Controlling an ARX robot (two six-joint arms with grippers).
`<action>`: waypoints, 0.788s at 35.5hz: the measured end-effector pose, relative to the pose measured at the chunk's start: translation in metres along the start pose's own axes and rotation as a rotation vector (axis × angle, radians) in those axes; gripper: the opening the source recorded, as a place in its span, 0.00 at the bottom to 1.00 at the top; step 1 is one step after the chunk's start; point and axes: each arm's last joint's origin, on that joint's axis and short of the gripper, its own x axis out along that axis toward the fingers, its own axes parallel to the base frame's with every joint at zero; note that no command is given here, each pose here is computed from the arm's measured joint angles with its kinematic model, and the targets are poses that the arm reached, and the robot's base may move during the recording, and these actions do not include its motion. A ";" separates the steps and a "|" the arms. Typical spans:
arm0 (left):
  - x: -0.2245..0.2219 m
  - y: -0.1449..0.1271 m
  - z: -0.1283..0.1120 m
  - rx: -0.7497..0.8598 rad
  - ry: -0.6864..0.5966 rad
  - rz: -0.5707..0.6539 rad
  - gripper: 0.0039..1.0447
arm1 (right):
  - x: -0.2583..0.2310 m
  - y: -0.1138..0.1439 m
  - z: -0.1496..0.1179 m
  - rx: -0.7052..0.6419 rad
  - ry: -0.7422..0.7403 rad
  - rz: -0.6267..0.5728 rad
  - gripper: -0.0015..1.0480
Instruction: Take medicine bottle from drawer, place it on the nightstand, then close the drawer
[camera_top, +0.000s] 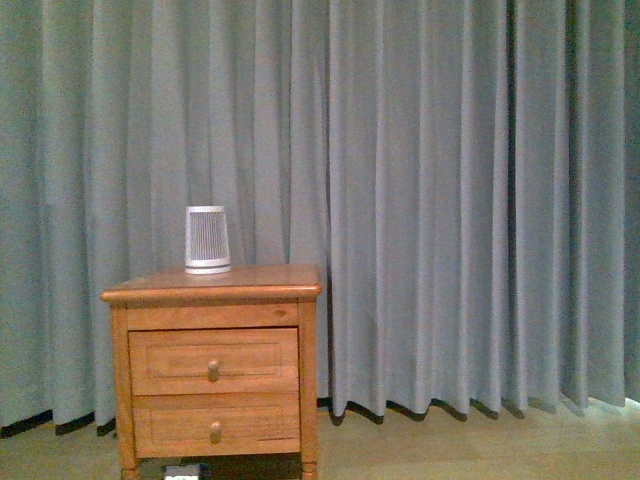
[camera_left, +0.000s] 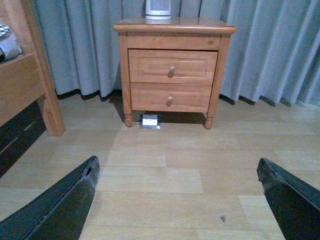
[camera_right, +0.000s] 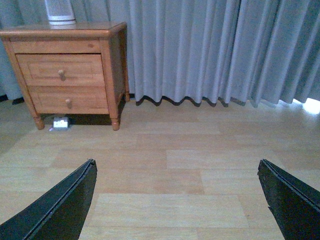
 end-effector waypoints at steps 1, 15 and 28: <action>0.000 0.000 0.000 0.000 0.000 0.000 0.94 | 0.000 0.000 0.000 0.000 0.000 0.000 0.93; 0.000 0.000 0.000 0.000 0.000 0.000 0.94 | 0.000 0.000 0.000 0.000 0.000 0.000 0.93; 0.000 0.000 0.000 0.000 0.000 0.000 0.94 | 0.000 0.000 0.000 0.000 0.000 0.000 0.93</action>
